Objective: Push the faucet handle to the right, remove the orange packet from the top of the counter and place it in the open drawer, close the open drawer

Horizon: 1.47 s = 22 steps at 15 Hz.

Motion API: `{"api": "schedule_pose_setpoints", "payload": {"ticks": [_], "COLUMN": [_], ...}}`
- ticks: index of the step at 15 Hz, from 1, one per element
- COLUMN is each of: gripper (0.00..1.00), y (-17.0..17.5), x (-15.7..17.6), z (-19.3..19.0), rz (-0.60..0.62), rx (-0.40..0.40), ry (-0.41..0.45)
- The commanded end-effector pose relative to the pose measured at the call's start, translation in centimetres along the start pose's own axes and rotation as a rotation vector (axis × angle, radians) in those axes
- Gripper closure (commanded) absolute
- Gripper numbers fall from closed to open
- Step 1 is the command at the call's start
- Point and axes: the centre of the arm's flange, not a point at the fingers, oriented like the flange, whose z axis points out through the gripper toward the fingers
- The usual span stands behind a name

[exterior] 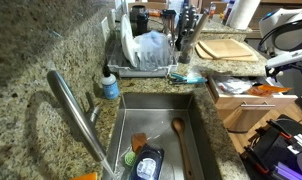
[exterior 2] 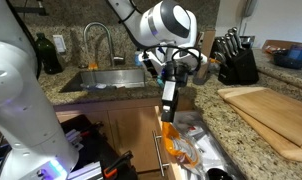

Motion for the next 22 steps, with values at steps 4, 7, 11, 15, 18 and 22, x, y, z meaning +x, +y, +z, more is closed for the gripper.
{"api": "schedule_pose_setpoints", "payload": {"ticks": [4, 7, 11, 15, 18, 22], "gripper": [0.00, 0.00, 0.00, 0.00, 0.00, 0.00], "y": [-2.2, -2.4, -2.4, -2.5, -3.5, -4.4], "x": [1.1, 1.8, 2.4, 3.0, 2.6, 0.6], "z": [4.1, 5.6, 6.2, 6.3, 6.5, 6.8], "rz": [0.274, 0.343, 0.397, 0.327, 0.227, 0.178], "rx": [-0.195, -0.335, -0.539, -0.622, -0.642, -0.450], "ry": [-0.068, -0.123, -0.172, -0.177, -0.162, -0.189]}}
